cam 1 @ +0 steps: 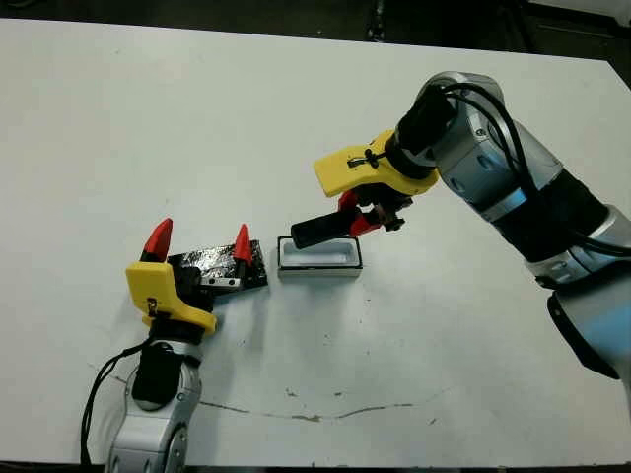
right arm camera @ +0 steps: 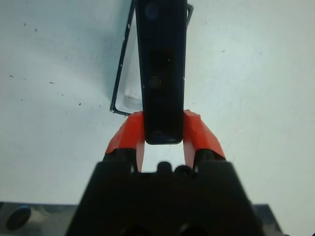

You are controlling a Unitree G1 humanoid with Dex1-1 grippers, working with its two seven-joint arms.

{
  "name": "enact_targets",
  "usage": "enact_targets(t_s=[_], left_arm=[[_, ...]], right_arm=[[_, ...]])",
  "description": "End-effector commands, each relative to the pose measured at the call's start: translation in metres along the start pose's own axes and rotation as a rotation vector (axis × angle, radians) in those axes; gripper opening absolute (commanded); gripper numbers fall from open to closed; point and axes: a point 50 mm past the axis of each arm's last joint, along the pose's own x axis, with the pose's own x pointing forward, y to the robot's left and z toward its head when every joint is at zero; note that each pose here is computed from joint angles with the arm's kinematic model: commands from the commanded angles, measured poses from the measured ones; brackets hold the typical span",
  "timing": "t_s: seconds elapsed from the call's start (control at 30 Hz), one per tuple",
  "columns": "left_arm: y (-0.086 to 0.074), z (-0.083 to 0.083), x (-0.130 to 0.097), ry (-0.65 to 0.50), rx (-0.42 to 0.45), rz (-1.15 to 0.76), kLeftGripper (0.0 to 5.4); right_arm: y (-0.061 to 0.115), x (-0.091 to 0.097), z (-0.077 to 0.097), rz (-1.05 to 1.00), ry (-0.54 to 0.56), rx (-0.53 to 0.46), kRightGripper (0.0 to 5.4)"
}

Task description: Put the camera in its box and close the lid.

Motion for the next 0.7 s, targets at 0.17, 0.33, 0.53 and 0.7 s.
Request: enact_targets(t_s=[0.17, 0.33, 0.53, 0.7], left_arm=[[0.001, -0.006, -0.005, 0.039, -0.001, 0.018, 5.40], [0.001, -0.005, -0.006, 0.042, 0.001, 0.019, 5.40], [0.001, -0.005, -0.006, 0.038, -0.003, 0.014, 5.40], [0.001, -0.005, -0.006, 0.036, -0.003, 0.018, 5.40]], right_arm=[[0.004, 0.009, -0.007, -0.039, 0.042, 0.158, 1.66], [0.006, 0.010, -0.009, -0.081, 0.079, 0.135, 1.66], [0.010, 0.011, -0.007, -0.091, 0.087, 0.031, 1.66], [0.015, 0.013, -0.005, -0.053, 0.094, 0.022, 1.66]])
